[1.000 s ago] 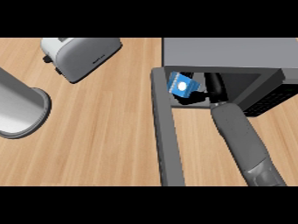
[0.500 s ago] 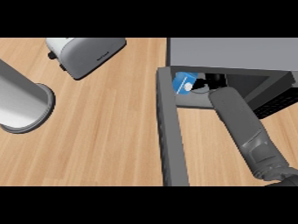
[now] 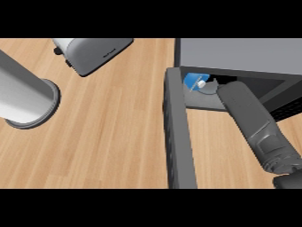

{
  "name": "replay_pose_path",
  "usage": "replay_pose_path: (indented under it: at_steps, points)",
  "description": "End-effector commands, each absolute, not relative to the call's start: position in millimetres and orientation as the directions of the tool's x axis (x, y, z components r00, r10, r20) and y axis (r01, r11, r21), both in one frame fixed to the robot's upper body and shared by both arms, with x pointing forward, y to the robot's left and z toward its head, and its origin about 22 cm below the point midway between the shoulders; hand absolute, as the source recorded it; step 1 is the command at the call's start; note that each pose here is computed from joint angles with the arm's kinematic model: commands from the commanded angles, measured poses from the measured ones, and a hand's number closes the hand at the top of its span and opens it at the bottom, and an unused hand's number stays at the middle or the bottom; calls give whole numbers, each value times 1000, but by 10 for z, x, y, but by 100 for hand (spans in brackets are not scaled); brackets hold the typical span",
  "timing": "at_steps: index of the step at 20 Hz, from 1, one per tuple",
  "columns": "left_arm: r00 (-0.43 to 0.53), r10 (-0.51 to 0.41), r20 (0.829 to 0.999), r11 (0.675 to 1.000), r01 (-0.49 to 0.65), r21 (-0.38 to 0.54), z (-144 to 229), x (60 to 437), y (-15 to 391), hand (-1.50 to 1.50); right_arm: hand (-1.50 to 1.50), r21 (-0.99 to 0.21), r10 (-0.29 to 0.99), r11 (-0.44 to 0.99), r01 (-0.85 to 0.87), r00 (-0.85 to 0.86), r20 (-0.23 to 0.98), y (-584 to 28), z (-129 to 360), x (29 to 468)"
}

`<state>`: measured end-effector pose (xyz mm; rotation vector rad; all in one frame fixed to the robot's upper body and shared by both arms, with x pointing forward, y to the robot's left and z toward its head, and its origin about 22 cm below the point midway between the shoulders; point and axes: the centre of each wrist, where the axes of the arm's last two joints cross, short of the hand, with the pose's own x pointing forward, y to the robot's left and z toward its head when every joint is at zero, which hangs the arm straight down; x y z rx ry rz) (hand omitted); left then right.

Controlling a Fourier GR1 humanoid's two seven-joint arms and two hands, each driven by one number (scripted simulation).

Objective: Pick up the milk, place it into the microwave and close the microwave

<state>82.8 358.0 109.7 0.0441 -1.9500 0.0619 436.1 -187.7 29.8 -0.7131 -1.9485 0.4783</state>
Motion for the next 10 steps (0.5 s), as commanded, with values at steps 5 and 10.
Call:
replay_pose_path:
  at_steps: [5, 10]
  points:
    - [-365, 11, 931, 1000, -23, -20, 1086, 897, 3544, -150, 150, -699, 814, 581, 417, -298, 499, -2125, 362, 4408]
    - [-383, -3, 924, 999, -34, -11, 1131, 974, 3574, -150, -150, -710, 856, 491, 505, -128, 501, -2415, 388, 4403]
